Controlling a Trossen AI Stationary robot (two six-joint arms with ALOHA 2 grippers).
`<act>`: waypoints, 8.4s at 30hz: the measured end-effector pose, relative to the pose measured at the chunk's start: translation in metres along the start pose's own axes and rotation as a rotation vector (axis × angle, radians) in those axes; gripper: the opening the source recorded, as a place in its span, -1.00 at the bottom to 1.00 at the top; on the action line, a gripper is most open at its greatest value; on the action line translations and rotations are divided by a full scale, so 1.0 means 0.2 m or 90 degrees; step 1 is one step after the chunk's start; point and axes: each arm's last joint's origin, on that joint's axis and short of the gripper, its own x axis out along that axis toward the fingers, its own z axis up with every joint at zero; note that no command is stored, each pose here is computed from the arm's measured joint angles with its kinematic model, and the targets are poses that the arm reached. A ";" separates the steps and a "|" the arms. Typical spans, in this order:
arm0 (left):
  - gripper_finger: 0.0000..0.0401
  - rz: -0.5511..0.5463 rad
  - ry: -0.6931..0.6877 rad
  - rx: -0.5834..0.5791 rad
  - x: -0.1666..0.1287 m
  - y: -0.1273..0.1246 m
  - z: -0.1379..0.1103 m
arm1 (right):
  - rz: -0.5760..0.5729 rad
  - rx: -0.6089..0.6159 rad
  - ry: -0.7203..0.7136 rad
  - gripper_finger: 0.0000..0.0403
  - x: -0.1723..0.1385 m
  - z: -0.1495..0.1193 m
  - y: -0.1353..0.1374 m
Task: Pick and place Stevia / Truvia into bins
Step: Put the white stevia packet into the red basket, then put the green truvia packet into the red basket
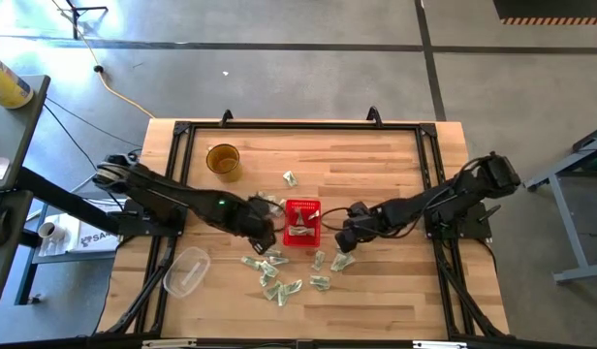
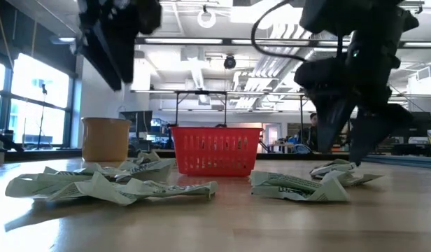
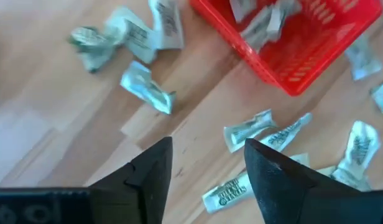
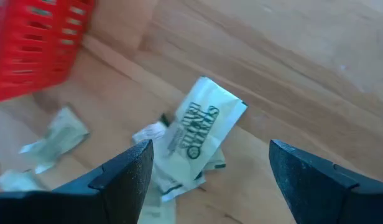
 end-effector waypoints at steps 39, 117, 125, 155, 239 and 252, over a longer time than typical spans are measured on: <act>0.14 0.151 -0.155 -0.047 -0.47 0.47 -0.13 | -0.169 0.067 0.047 -0.65 0.14 0.10 0.24; 0.15 0.010 0.120 -0.148 0.60 0.12 0.09 | -0.230 -0.194 -0.174 0.45 -0.60 0.13 0.17; 0.15 0.095 0.104 -0.159 0.59 0.16 0.07 | -0.239 -0.194 -0.180 0.45 -0.60 0.17 0.16; -0.73 0.074 0.058 -0.079 0.68 0.21 0.14 | -0.234 -0.150 -0.179 0.45 -0.59 0.24 0.15; -0.08 -0.033 -0.009 0.099 -0.05 0.15 -0.31 | 0.012 -0.438 -0.088 0.16 0.09 -0.18 0.04; -0.08 -0.044 -0.015 0.094 -0.05 0.15 -0.30 | 0.040 -0.428 -0.061 -0.26 0.07 -0.17 0.09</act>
